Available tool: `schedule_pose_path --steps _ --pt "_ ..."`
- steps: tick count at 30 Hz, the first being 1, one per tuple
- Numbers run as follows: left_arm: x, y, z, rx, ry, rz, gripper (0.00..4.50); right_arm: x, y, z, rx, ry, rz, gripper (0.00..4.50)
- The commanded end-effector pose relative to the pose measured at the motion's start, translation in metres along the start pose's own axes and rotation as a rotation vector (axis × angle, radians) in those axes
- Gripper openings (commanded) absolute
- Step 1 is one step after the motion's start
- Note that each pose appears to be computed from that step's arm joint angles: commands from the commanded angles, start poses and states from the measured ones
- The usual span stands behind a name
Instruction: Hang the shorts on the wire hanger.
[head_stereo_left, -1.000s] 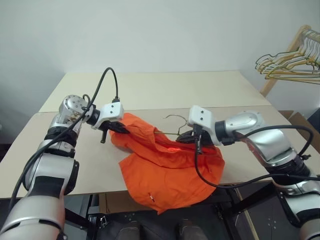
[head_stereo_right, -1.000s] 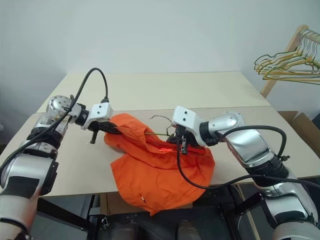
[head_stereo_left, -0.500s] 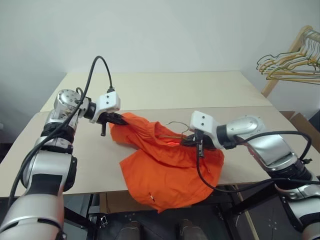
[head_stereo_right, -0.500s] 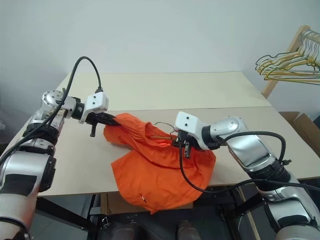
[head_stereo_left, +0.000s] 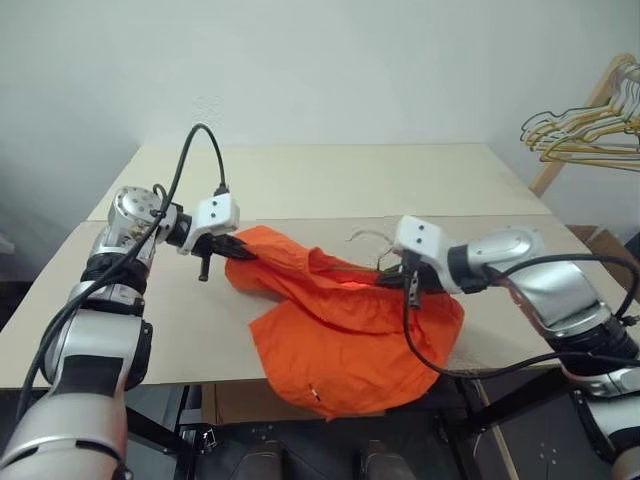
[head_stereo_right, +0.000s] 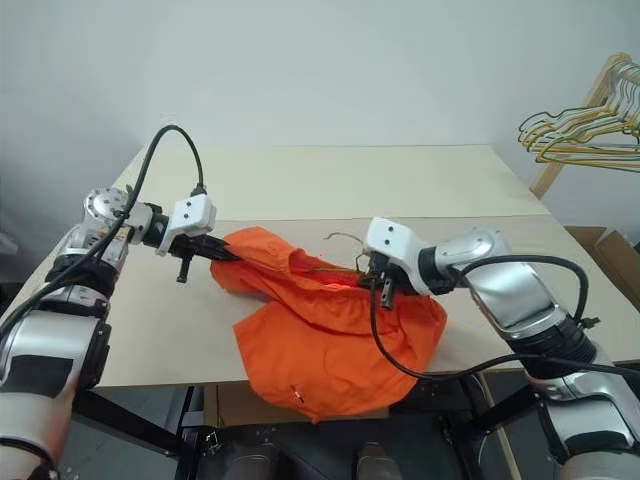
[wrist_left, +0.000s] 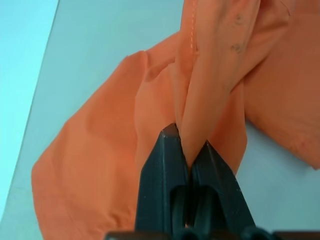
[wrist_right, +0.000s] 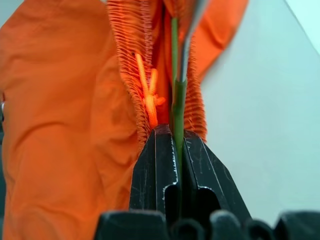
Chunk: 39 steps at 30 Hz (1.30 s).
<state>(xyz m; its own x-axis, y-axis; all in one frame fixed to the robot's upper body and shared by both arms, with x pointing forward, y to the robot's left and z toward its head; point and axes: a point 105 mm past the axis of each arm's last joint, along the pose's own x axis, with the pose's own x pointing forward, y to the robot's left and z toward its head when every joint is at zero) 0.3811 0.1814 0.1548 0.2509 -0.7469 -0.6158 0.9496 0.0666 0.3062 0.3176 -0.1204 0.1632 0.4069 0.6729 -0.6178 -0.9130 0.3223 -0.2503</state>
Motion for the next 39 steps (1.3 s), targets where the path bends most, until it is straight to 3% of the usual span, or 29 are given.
schedule_pose_path --steps 1,11,17,21,26,29,32,39 --pt "-0.01 0.007 0.009 0.047 0.001 0.04 0.04 -0.021 -0.009 0.013 -0.011 -0.038 -0.042 0.0" --pt "0.011 0.017 0.028 0.08 -0.063 0.085 0.04 -0.013 -0.001 0.046 -0.061 -0.109 0.039 0.0" --pt "0.012 0.016 0.029 0.07 -0.069 0.079 0.04 -0.01 -0.001 0.052 -0.086 -0.103 0.051 0.0" --pt "0.004 0.009 0.02 0.056 -0.033 0.025 0.91 -0.013 -0.004 0.055 -0.069 -0.112 0.056 0.0" --pt "-0.016 0.007 0.015 0.082 0.001 0.018 2.53 -0.021 -0.011 0.056 -0.039 -0.104 0.051 0.0" --pt "-0.027 0.009 0.025 0.117 -0.026 0.014 3.43 -0.024 -0.014 0.056 -0.011 -0.095 0.045 0.0" --pt "-0.032 0.011 0.055 0.202 -0.113 0.012 4.37 -0.028 -0.018 0.059 -0.004 -0.081 0.042 0.0" --pt "-0.004 0.006 0.111 0.293 -0.288 -0.07 4.45 -0.034 -0.025 0.074 -0.007 -0.064 0.038 0.0"
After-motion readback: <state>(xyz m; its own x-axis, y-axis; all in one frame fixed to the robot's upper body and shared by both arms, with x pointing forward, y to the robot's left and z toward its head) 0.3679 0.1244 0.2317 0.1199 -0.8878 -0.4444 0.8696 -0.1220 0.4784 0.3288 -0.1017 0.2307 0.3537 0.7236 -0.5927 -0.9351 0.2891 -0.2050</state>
